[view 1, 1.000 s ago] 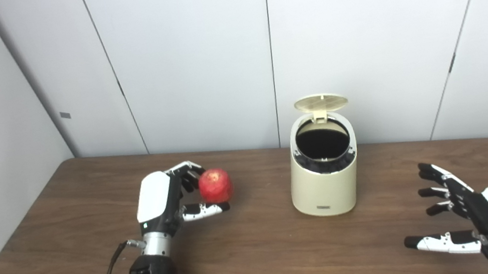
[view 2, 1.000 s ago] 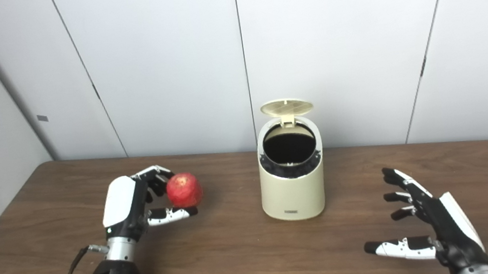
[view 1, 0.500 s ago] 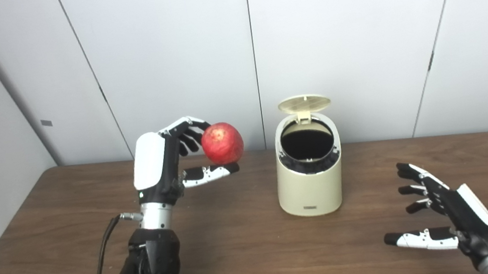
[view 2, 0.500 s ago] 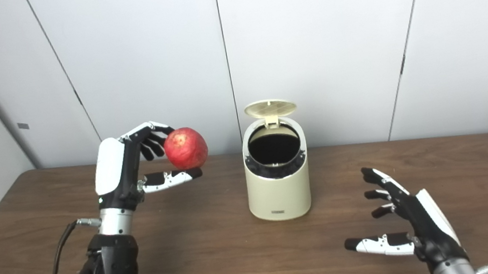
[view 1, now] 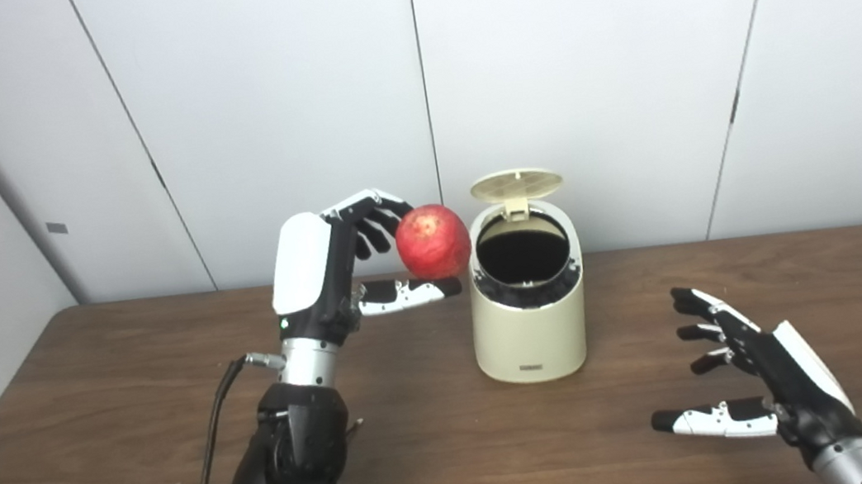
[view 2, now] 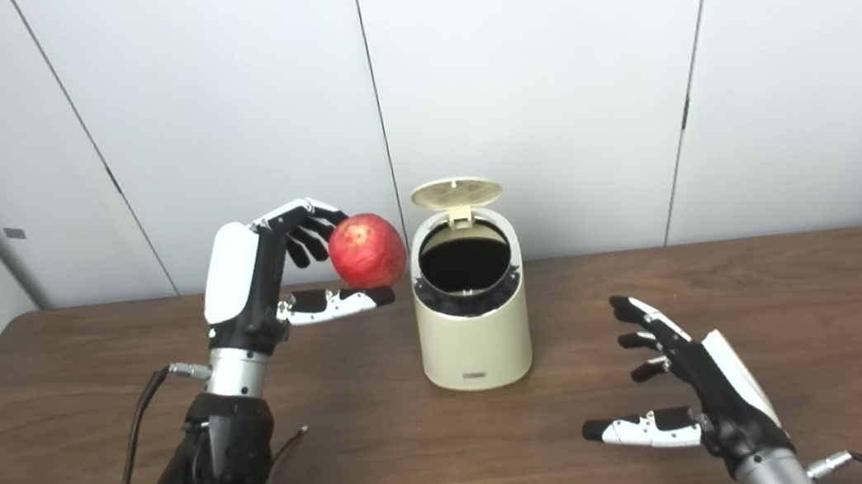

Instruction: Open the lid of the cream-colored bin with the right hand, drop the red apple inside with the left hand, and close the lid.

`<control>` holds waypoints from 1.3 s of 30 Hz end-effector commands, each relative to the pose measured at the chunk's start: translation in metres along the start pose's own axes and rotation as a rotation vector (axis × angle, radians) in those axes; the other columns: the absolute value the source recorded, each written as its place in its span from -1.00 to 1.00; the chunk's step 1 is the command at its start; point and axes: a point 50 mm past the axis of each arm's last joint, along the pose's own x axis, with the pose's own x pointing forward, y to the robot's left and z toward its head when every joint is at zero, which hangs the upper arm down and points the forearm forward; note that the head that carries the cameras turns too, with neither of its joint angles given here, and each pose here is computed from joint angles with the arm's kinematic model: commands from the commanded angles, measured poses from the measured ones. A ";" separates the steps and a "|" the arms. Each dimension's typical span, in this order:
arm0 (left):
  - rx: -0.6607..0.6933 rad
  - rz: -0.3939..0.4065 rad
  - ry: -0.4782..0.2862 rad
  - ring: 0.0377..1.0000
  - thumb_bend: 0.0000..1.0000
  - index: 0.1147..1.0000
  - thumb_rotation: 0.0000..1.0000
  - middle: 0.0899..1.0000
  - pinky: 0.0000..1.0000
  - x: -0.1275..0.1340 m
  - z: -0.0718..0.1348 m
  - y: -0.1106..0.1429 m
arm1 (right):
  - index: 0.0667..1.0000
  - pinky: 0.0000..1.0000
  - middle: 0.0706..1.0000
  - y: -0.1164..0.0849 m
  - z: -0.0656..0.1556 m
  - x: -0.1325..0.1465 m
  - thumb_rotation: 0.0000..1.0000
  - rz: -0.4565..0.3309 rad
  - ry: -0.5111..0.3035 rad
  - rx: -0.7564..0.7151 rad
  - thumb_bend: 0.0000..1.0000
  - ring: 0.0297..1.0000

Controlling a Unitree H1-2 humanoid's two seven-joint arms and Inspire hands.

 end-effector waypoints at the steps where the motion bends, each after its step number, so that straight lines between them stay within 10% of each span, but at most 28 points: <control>1: 0.006 0.036 -0.092 -0.26 0.05 -0.18 -1.00 -0.13 -0.39 0.023 0.016 0.008 | 0.76 0.23 0.76 -0.007 0.017 0.007 -0.59 -0.045 -0.080 -0.010 0.42 0.61; 39: -0.040 0.013 -0.056 -0.29 0.05 -0.12 -1.00 -0.20 -0.44 0.053 0.035 -0.063 | 0.77 0.19 0.73 0.003 0.029 0.000 -0.59 -0.045 -0.083 -0.012 0.39 0.54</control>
